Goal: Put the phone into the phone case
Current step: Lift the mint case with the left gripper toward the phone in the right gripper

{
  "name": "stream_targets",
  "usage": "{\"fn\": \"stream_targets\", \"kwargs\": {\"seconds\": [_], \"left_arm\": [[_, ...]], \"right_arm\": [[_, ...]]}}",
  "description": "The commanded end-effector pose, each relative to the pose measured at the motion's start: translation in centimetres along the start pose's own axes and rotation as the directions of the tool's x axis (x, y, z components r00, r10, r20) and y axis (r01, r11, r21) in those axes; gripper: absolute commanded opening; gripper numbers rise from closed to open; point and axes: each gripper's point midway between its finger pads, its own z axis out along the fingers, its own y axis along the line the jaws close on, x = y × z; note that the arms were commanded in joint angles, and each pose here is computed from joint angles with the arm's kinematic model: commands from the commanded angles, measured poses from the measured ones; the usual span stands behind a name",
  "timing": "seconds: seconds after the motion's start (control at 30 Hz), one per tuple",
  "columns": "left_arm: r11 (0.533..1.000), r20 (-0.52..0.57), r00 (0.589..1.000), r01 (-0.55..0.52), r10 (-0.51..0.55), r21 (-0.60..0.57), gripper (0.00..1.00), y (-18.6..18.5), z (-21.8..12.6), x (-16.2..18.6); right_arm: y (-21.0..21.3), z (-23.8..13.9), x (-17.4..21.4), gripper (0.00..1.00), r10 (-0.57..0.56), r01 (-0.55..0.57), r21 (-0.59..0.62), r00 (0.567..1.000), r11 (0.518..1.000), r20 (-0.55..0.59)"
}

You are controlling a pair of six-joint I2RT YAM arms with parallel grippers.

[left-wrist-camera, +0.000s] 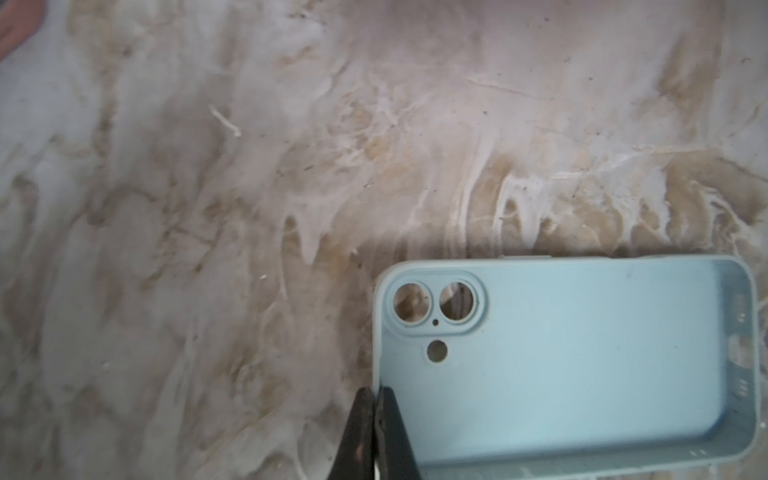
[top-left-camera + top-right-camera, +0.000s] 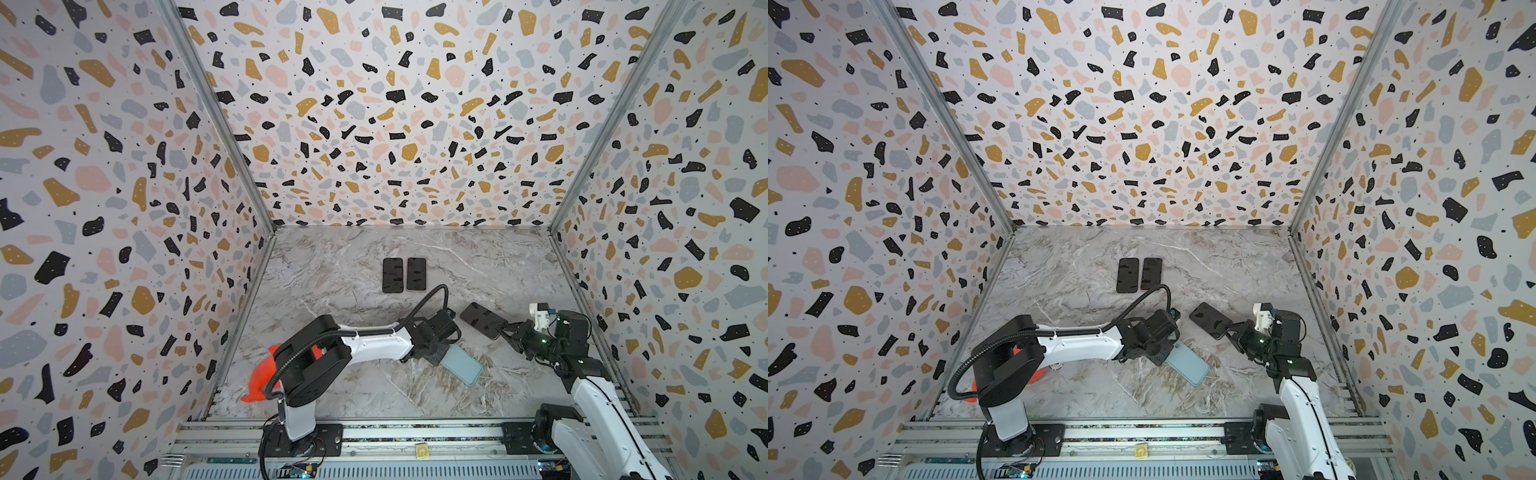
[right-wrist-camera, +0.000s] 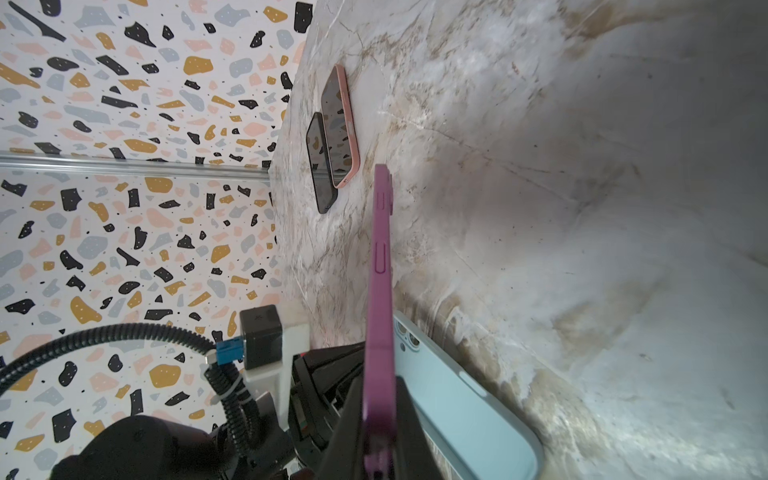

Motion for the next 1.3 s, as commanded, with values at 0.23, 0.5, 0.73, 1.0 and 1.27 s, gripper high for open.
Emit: {"fn": "stream_targets", "kwargs": {"seconds": [0.23,0.5,0.73,1.0,1.27], "left_arm": [[0.902,0.074,0.905,0.424,-0.418,-0.086,0.04,7.2,-1.5,2.9],[0.866,0.064,0.869,0.494,-0.490,-0.077,0.08,7.7,-1.3,4.6],[0.867,0.086,0.865,0.497,-0.493,-0.026,0.26,7.5,-2.1,4.2],[0.842,0.113,0.834,0.533,-0.540,0.088,0.38,8.0,-3.4,3.0],[0.809,0.084,0.810,0.562,-0.581,0.174,0.43,8.0,-3.1,2.7]], "right_arm": [[5.3,0.4,2.4,0.00,-0.183,0.166,-0.124,0.971,0.978,-0.151],[5.9,2.5,6.8,0.00,-0.238,0.191,-0.170,0.916,0.967,-0.322],[5.1,3.7,8.6,0.00,-0.196,0.132,-0.174,0.883,0.976,-0.426],[4.6,5.2,9.7,0.00,-0.211,0.145,-0.173,0.856,0.974,-0.471],[4.1,6.8,10.9,0.00,-0.209,0.141,-0.170,0.838,0.975,-0.504]]}}
